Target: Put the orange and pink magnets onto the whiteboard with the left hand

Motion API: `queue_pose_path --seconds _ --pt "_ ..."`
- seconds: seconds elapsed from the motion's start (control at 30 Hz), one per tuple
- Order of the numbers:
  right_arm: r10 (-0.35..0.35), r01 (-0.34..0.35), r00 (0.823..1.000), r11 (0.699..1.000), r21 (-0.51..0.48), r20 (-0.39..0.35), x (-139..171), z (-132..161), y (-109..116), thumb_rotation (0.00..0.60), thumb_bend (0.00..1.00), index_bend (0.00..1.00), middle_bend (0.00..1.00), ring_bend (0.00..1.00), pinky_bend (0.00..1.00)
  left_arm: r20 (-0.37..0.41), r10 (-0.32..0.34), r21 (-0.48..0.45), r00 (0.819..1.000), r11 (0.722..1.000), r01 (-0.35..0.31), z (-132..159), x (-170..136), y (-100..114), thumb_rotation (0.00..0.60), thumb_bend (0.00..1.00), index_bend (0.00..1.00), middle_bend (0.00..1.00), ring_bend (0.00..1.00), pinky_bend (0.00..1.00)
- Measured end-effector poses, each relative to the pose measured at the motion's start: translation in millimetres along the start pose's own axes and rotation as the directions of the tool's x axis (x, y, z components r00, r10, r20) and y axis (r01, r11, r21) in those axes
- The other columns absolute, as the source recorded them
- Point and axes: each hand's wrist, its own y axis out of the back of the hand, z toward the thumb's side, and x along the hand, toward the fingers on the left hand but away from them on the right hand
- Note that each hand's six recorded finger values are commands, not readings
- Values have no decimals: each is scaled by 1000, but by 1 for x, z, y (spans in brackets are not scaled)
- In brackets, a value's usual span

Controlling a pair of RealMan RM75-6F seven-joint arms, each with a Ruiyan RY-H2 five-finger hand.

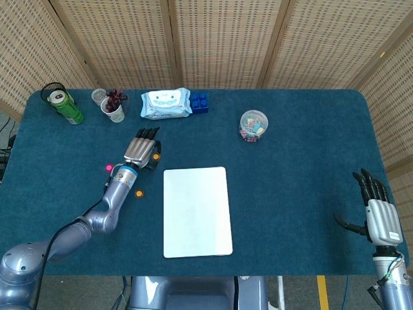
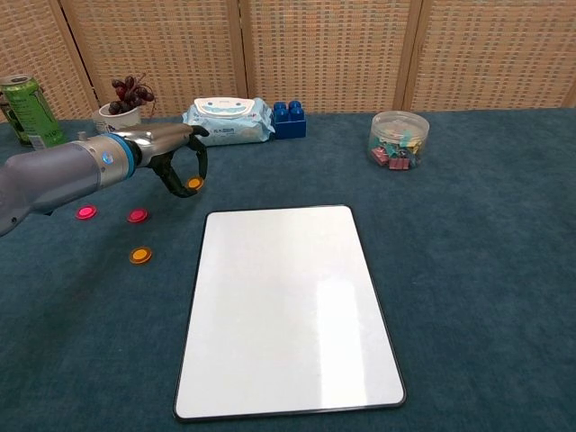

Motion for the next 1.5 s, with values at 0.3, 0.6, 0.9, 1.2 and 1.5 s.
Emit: queue_pose_path --seconds 0.3,0.6,0.9,1.2,1.5 --pt "-2 2 1000 1000 -2 -1 0 0 0 600 258 0 0 0 0 154 -56 -21 987 998 60 41 -32 -10 600 346 585 0 0 0" --pt "-4 4 1000 1000 -6 -1 0 0 1 600 259 0 0 0 0 218 -102 12 971 995 102 62 -49 -26 600 293 510 0 0 0" --pt "-1 1 1000 1000 -7 0 0 -1 1 600 259 0 0 0 0 231 -124 25 965 992 121 69 -55 -29 600 155 0 0 0 0" --pt "-5 5 1000 1000 -1 -5 1 0 1 600 259 0 0 0 0 193 -56 -12 980 998 59 21 -86 -27 600 231 249 0 0 0" --pt "-9 9 1000 1000 5 -7 1 1 1 600 259 0 0 0 0 144 -92 -53 985 994 100 -30 -110 -46 600 320 351 0 0 0"
